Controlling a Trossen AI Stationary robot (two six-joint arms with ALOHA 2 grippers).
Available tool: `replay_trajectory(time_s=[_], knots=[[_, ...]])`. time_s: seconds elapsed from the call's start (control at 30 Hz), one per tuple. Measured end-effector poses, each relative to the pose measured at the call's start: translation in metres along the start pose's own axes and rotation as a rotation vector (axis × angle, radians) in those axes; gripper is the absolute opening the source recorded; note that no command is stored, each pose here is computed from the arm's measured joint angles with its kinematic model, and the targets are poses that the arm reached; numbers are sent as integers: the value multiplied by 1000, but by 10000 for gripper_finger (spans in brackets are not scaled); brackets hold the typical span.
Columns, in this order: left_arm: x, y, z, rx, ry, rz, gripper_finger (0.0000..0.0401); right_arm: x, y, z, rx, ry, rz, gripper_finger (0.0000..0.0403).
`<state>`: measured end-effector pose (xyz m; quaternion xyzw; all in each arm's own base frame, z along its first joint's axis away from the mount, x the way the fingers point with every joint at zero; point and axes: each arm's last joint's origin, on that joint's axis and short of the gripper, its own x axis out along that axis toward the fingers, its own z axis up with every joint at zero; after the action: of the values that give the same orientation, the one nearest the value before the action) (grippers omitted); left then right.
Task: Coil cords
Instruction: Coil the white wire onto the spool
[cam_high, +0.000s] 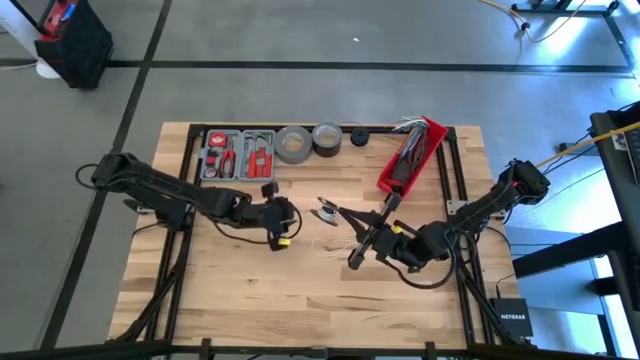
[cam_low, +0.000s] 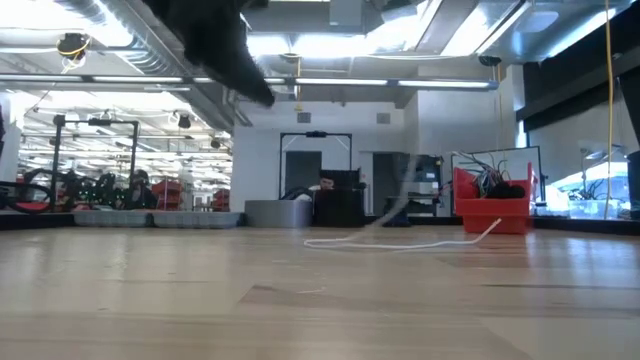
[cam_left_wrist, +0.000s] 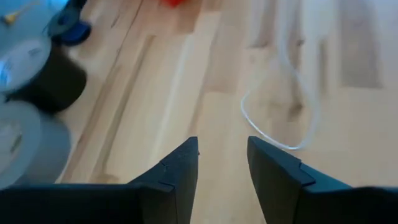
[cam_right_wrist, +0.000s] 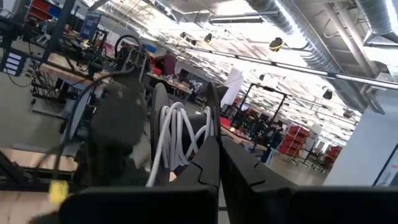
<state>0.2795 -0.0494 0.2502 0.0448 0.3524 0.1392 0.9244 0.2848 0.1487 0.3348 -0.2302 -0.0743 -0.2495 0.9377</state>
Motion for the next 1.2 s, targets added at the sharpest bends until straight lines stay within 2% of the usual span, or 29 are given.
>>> replay_trajectory(time_s=[0.13,0.27,0.33,0.57,0.8,0.87,1.0,1.2], knots=[[-6,-13,12,79,-138,-47,134,4,-1,-4,10,9,5,5],[-3,-24,27,101,-360,-67,134,13,-2,-11,41,6,36,5],[2,-29,29,87,-458,-73,134,18,-2,-15,59,6,58,5],[26,-41,33,16,-642,-134,134,23,-4,-19,84,-8,93,5],[47,-52,32,-20,-773,-148,134,22,0,-18,130,-52,165,5],[50,-55,32,-14,-789,-185,134,23,0,-18,128,-51,167,5],[49,-57,37,4,-823,-292,134,23,0,-18,130,-53,166,5],[47,-57,44,6,-862,-292,134,26,-2,-20,137,-62,175,5]])
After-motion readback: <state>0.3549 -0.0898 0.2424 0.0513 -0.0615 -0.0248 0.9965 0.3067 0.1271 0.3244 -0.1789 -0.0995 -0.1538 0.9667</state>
